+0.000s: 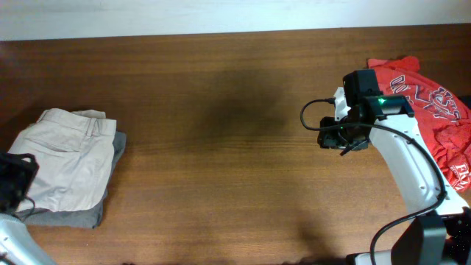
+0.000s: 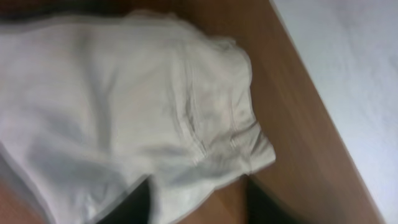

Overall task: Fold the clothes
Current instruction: 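Press the shorts flat on the grey trousers with the left gripper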

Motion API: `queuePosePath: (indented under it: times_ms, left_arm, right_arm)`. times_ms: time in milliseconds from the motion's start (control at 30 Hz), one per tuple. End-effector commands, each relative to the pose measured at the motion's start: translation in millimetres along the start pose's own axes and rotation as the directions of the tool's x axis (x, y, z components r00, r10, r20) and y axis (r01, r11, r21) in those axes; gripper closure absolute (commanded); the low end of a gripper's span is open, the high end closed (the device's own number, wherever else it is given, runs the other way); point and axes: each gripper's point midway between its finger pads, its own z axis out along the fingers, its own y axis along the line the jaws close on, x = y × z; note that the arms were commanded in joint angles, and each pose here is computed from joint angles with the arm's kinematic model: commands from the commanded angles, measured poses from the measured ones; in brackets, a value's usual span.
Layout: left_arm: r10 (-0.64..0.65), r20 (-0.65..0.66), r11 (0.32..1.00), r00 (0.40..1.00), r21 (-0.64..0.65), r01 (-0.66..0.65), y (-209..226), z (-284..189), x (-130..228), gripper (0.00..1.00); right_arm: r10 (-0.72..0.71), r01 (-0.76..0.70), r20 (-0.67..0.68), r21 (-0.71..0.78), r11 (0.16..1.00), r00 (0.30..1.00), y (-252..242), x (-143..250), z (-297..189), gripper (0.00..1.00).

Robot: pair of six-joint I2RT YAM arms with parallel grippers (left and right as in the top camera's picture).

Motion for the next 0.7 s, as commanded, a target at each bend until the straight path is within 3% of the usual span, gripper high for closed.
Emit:
queuePosePath:
  times_ms: [0,167,300,667]
  left_arm:
    - [0.185,0.042,0.980,0.982,-0.085,-0.181,-6,19,-14,0.99]
    - [0.392,-0.047,0.913,0.919,-0.104,-0.395,-16,78,-4,1.00]
    - [0.222,-0.229,0.912,0.948,-0.296,-0.285,38,136,31,0.99]
    - [0.156,-0.475,0.898,0.866,-0.296,-0.325,90,217,104,0.99]
  right_arm:
    - [-0.007,0.007,0.023,0.009,1.000,1.000,-2,-2,-5,0.51]
    - [-0.007,0.007,0.020,0.010,1.000,1.000,-2,-1,-5,0.51]
    - [-0.005,0.005,0.004,0.013,1.000,1.000,-3,3,-5,0.51]
    - [-0.004,0.004,0.002,0.013,1.000,1.000,-3,3,-5,0.51]
